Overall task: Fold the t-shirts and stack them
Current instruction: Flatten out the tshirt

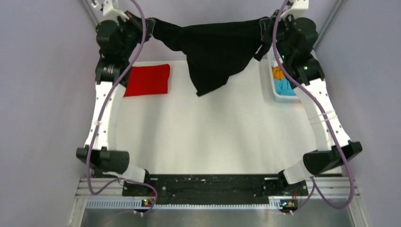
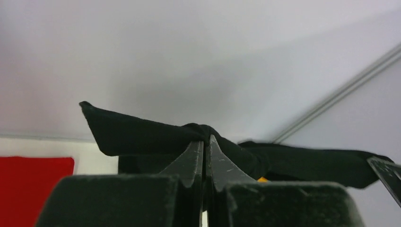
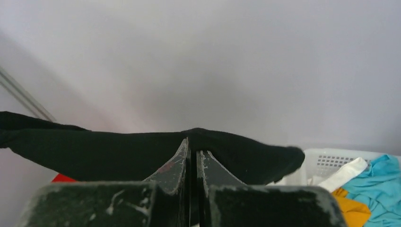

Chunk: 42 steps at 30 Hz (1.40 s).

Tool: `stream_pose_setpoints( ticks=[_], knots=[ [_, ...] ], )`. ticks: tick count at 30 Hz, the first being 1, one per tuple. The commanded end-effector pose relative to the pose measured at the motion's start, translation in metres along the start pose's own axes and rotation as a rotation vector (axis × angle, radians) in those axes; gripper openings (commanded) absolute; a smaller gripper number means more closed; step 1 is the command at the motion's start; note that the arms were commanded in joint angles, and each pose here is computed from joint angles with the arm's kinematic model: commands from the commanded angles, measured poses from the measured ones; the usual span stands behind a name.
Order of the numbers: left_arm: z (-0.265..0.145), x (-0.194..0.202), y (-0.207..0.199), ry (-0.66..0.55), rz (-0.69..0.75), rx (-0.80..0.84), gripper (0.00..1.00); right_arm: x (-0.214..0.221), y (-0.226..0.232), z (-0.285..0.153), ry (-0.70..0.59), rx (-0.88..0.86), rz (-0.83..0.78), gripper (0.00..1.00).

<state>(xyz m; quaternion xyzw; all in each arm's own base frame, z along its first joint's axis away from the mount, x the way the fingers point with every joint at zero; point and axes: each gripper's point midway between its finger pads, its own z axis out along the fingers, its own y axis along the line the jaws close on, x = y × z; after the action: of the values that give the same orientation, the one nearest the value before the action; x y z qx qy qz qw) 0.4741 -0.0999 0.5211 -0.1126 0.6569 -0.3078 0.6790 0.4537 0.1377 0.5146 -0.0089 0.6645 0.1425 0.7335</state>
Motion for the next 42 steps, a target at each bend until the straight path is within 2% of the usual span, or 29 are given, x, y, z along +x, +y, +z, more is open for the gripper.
stream_pose_setpoints(
  ticks=[1, 5, 10, 13, 17, 21, 24, 27, 31, 35, 37, 40, 42],
  knots=[
    [-0.052, -0.002, -0.016, -0.063, 0.108, 0.097, 0.0, 0.024, 0.004, -0.033, 0.017, -0.076, -0.033, 0.0],
    [-0.083, 0.085, 0.022, 0.117, 0.088, 0.068, 0.0, 0.097, -0.004, -0.063, 0.203, -0.081, -0.021, 0.0],
    [-0.14, 0.213, 0.06, 0.337, -0.059, -0.028, 0.0, 0.206, -0.001, -0.118, 0.479, -0.081, 0.0, 0.0],
    [-0.185, 0.284, 0.08, 0.448, -0.13, -0.12, 0.0, 0.286, 0.006, -0.161, 0.701, -0.065, -0.021, 0.0],
    [-0.235, 0.341, 0.105, 0.567, -0.211, -0.244, 0.0, 0.352, -0.005, -0.199, 0.878, 0.04, 0.033, 0.0],
    [-0.263, 0.36, 0.109, 0.646, -0.257, -0.277, 0.0, 0.389, -0.017, -0.228, 0.974, 0.133, 0.094, 0.0],
    [-0.283, 0.37, 0.12, 0.703, -0.247, -0.347, 0.0, 0.397, -0.027, -0.249, 1.013, 0.196, 0.117, 0.0],
    [-0.3, 0.38, 0.13, 0.746, -0.229, -0.383, 0.0, 0.394, -0.021, -0.261, 1.016, 0.155, 0.157, 0.0],
    [-0.315, 0.393, 0.124, 0.822, -0.255, -0.343, 0.0, 0.398, -0.011, -0.281, 1.072, 0.081, 0.191, 0.0],
    [-0.33, 0.402, 0.129, 0.874, -0.268, -0.371, 0.01, 0.412, -0.012, -0.307, 1.157, 0.09, 0.214, 0.11],
    [-0.336, 0.402, 0.131, 0.889, -0.263, -0.393, 0.03, 0.412, -0.017, -0.313, 1.153, 0.111, 0.21, 0.13],
    [-0.339, 0.396, 0.135, 0.866, -0.244, -0.411, 0.02, 0.398, -0.022, -0.306, 1.066, 0.124, 0.212, 0.2],
    [-0.338, 0.389, 0.14, 0.822, -0.232, -0.435, 0.0, 0.383, -0.023, -0.298, 0.999, 0.123, 0.212, 0.11]
  ],
)
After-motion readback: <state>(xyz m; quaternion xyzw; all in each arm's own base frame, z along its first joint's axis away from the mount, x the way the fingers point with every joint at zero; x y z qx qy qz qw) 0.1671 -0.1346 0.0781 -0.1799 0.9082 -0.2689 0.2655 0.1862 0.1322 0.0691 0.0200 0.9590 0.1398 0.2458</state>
